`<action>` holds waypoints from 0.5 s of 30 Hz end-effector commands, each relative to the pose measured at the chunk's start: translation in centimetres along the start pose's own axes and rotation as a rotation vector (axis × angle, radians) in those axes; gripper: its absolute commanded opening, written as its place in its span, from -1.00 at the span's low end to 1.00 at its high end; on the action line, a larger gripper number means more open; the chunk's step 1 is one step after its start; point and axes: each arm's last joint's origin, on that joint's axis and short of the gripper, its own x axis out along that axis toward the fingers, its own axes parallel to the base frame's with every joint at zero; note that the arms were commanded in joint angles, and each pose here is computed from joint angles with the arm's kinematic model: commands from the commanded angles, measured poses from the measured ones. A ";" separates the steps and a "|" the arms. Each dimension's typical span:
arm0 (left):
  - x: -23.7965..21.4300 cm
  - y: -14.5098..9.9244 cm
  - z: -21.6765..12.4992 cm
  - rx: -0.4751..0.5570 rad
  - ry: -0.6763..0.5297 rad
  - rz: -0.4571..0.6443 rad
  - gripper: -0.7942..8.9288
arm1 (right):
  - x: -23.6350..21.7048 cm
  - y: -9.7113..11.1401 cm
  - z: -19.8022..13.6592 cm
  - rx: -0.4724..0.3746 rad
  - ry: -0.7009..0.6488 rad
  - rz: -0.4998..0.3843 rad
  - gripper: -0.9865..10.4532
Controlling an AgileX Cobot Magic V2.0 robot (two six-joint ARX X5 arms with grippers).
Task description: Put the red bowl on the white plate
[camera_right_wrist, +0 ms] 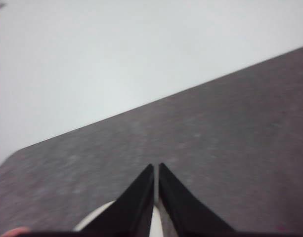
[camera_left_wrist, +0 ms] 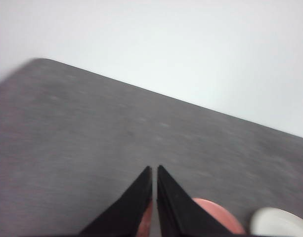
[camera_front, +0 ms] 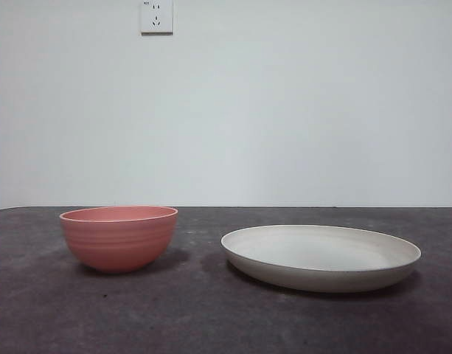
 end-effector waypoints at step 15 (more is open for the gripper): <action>0.8 -4.7 8.2 0.042 0.304 -0.355 -0.80 | 0.3 4.5 6.9 -0.063 0.295 0.302 -0.81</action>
